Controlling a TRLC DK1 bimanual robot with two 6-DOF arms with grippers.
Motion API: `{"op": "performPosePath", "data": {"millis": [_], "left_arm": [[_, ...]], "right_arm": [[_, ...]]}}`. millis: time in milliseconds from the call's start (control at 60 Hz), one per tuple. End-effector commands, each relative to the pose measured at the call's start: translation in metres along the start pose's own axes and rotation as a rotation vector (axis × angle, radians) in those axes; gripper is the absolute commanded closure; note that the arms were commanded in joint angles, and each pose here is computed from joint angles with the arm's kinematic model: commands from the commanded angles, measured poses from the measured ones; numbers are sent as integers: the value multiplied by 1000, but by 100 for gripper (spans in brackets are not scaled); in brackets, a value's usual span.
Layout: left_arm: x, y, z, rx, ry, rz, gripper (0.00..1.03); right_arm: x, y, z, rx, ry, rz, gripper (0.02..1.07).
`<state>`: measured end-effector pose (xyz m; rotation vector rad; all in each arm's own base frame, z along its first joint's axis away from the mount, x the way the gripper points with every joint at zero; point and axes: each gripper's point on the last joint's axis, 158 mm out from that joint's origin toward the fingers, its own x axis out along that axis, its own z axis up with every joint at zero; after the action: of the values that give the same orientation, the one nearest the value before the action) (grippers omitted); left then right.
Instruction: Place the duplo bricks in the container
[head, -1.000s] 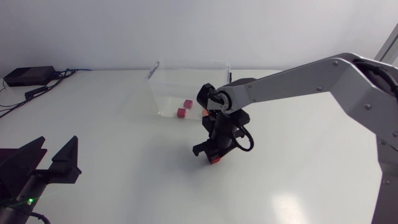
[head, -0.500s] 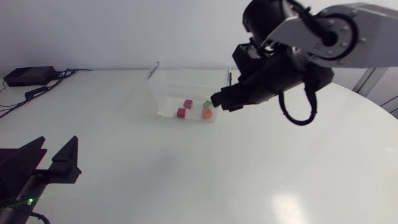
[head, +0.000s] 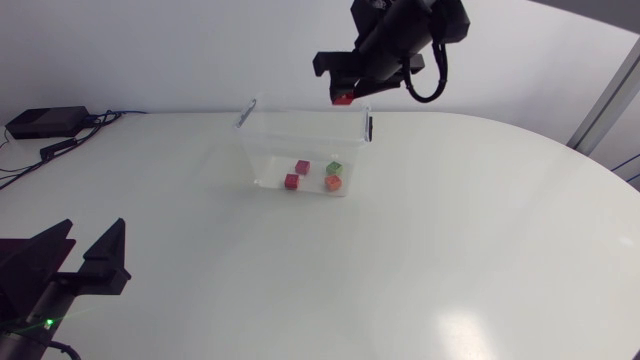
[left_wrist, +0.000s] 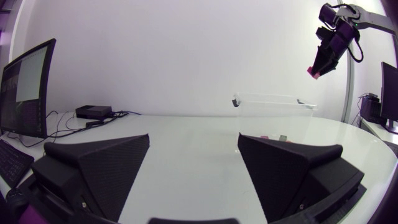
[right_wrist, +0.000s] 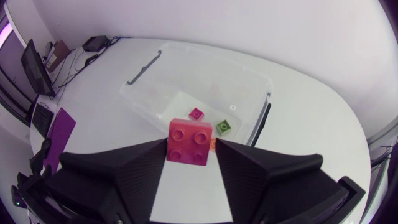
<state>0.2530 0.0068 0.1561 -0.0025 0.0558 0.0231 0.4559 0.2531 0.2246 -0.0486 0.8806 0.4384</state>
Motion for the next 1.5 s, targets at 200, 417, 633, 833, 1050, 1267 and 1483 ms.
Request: {"op": "performPosePath", "data": {"millis": [200,417,633,833,1050,1267,1483], "left_arm": [[1,2,-4,-22,-1,7,4],[1,2,-4,-22,-3,7,4],[1,2,-4,-22,-3,7,4],[1,2,-4,-21,-1,7,4],[1,2,-4,-22,-3,7,4],[1,2,-4,-22,-1,7,4],[1,2,-4,-22,-1,7,4]], "right_arm": [[-25,-19,-32,21,-27,-14,7],[-58,-37,-52,39,-37,-37,7],[-59,-26,-82,32,14,-8,7],[-52,3,-113,-10,78,36,7],[-52,6,-123,-18,92,40,7],[-58,-7,-128,0,57,25,7],[-60,-9,-134,4,56,23,7]]}}
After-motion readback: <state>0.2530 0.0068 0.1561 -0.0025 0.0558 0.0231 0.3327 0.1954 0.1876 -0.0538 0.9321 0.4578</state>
